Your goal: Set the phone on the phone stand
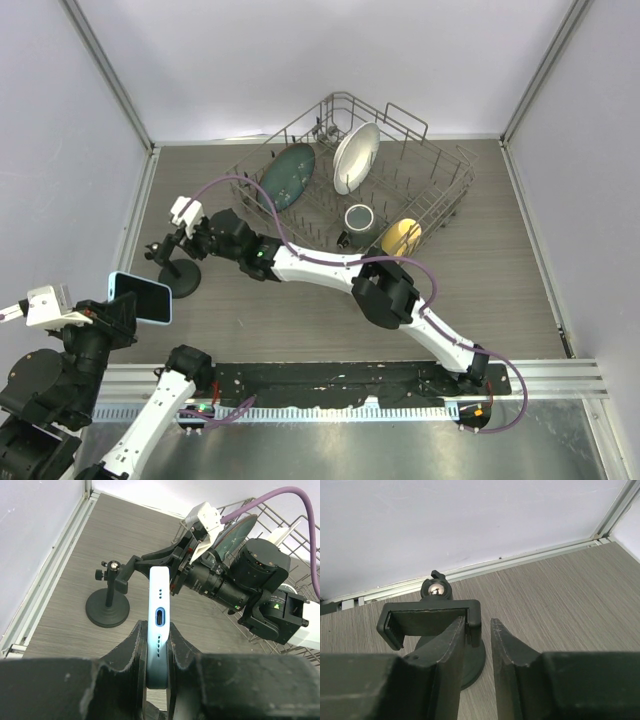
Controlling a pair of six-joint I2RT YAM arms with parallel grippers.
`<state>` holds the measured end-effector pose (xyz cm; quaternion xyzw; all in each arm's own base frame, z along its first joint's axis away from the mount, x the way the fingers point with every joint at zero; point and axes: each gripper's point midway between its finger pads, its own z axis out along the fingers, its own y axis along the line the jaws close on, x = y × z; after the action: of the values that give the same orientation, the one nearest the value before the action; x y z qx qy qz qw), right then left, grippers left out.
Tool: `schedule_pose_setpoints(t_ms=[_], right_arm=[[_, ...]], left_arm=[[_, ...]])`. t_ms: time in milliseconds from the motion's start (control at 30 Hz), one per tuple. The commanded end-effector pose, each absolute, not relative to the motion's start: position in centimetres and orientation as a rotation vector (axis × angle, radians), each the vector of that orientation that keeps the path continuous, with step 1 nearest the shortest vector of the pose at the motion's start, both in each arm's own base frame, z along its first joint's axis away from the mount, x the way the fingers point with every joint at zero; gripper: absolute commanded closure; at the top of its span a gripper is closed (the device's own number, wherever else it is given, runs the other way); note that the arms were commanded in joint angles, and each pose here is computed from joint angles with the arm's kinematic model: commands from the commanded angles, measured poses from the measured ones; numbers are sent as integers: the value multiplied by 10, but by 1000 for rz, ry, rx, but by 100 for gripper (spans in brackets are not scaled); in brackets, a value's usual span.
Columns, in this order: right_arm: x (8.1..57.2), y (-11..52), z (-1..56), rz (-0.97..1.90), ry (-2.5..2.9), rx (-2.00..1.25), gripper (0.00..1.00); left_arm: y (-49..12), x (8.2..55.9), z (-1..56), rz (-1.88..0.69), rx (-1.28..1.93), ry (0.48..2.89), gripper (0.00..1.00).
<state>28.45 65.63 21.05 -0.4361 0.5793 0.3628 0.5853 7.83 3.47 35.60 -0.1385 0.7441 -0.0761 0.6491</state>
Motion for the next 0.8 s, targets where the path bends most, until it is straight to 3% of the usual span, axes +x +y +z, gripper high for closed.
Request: schedule_pose_setpoints(t_ms=[0,133,600,767], right_arm=[[276,665,230,889,1293,-1008,73],[275,667,236,905,1295,-983,99],[273,584,264,777,1394,-824,99],[264,555,244,749,1432,-829,99]], left_arm=[[31,81,380,-239,-324,1589,100],[28,83,377,-241,-304,1599,100],[-15,122,351,-378,-215,1619,100],[-21,133,346,-376,-199,1616,100]])
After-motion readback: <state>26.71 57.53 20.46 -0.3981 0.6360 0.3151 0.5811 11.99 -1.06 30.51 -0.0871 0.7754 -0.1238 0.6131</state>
